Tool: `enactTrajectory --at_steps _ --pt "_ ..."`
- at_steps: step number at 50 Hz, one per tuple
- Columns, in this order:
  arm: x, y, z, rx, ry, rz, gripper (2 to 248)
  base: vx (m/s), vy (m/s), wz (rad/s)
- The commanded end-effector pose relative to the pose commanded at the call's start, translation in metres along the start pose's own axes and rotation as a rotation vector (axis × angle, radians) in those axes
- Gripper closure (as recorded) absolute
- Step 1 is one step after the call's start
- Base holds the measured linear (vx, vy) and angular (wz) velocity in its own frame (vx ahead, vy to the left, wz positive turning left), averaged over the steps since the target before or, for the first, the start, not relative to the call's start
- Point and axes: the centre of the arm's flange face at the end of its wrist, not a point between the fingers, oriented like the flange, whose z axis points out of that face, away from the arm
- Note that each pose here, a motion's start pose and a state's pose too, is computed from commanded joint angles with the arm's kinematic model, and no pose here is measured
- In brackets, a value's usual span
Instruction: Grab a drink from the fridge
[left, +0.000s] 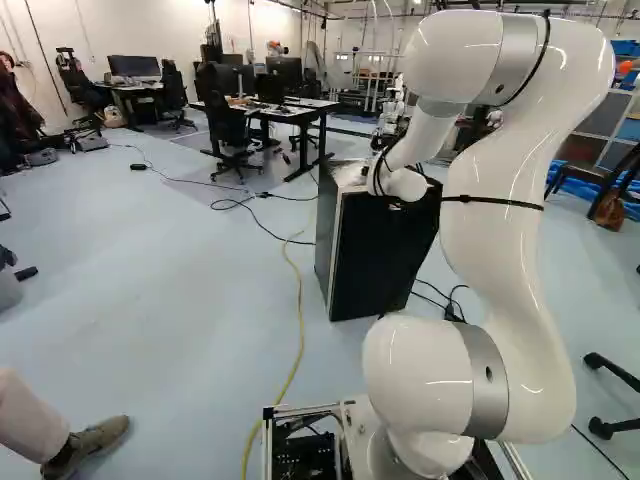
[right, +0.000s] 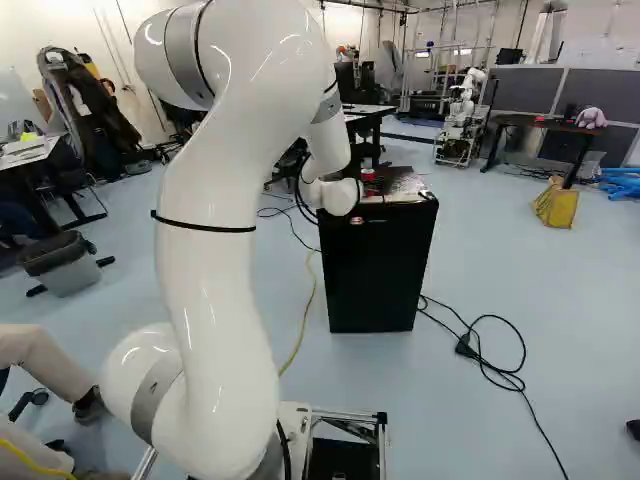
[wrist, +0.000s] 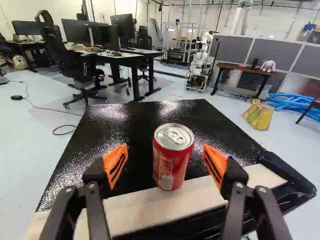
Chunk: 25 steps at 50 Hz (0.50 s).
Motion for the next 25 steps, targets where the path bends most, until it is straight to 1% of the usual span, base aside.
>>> enactTrajectory --at_steps 2,3,7,8,12,13,17,18,25 --pt "0.0000 0.0000 0.0000 0.000 0.000 0.000 33 0.000 0.000 0.000" --pt "0.0000 0.0000 0.0000 0.000 0.000 0.000 72 0.000 0.000 0.000" --pt "0.0000 0.0000 0.0000 0.000 0.000 0.000 72 0.000 0.000 0.000" --pt "0.0000 0.0000 0.0000 0.000 0.000 0.000 110 0.000 0.000 0.000" --pt "0.0000 0.0000 0.0000 0.000 0.000 0.000 110 0.000 0.000 0.000" --pt "0.0000 0.0000 0.0000 0.000 0.000 0.000 146 0.000 0.000 0.000" --pt "0.0000 0.0000 0.0000 0.000 0.000 0.000 146 0.000 0.000 0.000" --pt "0.0000 0.0000 0.0000 0.000 0.000 0.000 160 0.000 0.000 0.000" --pt "0.0043 0.0002 -0.0013 -0.001 0.007 -0.001 160 0.000 0.000 0.000"
